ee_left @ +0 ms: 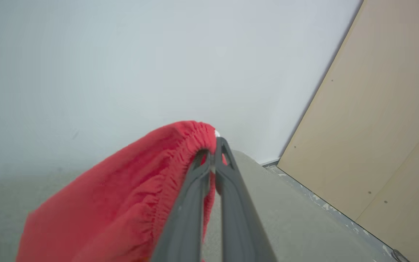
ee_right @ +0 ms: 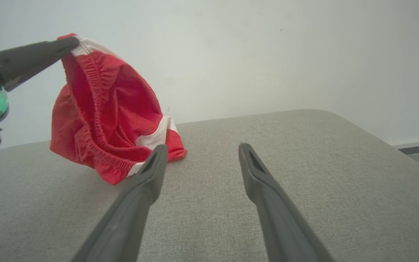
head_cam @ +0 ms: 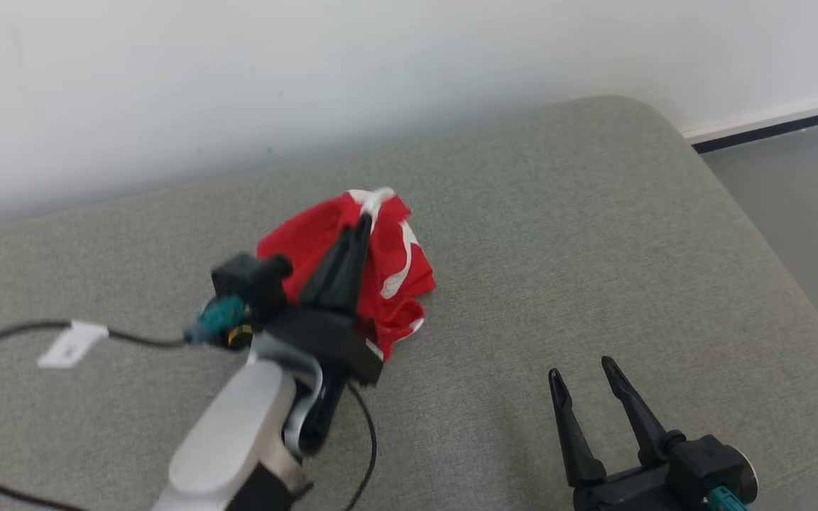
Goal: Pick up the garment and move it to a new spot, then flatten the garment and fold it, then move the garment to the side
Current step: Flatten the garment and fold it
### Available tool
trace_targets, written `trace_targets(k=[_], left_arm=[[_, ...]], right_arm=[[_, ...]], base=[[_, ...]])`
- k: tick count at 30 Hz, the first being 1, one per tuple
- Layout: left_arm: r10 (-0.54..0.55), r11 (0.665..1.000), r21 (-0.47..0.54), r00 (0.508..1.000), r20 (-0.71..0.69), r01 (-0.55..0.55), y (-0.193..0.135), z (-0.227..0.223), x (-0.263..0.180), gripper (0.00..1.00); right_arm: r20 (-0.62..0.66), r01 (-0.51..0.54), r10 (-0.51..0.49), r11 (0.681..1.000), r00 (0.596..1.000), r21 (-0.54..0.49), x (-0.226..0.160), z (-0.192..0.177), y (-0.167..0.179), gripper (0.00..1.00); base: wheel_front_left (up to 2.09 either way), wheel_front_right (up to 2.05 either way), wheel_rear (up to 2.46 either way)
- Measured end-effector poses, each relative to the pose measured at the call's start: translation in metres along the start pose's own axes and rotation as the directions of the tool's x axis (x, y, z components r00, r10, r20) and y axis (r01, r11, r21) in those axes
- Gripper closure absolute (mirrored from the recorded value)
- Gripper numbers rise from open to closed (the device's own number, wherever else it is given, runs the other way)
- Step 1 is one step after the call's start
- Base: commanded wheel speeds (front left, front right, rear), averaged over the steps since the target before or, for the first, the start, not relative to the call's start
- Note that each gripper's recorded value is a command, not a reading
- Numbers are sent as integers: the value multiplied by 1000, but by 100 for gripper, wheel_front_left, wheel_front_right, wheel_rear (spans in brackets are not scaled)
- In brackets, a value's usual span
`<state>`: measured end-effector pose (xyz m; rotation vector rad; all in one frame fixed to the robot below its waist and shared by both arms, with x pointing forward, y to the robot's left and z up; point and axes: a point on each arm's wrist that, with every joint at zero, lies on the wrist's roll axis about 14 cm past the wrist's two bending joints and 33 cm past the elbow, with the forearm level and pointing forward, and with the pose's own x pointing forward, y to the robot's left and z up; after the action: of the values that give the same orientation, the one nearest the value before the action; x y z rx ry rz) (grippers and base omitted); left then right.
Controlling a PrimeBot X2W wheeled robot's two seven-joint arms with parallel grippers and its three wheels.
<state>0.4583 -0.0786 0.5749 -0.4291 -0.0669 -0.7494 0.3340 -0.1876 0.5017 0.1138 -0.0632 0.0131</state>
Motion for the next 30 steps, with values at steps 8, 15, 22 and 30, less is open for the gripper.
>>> trace_targets(k=[8, 15, 22, 30], left_arm=[[-221, 974, -32, 973, 60, 223, -79, 75, 56, 100], [-398, 915, -30, 911, 112, 403, -140, 127, 77, 100], [-400, 912, -77, 915, 59, 403, -117, 110, 55, 100], [-150, 973, -199, 973, -176, 114, -9, 2, -41, 100]], right_arm=[[36, 43, -44, 999, 998, 18, -18, 11, -10, 0], [46, 95, -96, 995, 994, 19, -32, 14, -23, 0], [59, 106, -106, 994, 993, 8, -29, 18, -29, 0], [21, 46, -47, 999, 999, 24, -20, 5, -11, 0]], base=[[0, 0, 0], [0, 0, 0], [0, 0, 0], [0, 0, 0]])
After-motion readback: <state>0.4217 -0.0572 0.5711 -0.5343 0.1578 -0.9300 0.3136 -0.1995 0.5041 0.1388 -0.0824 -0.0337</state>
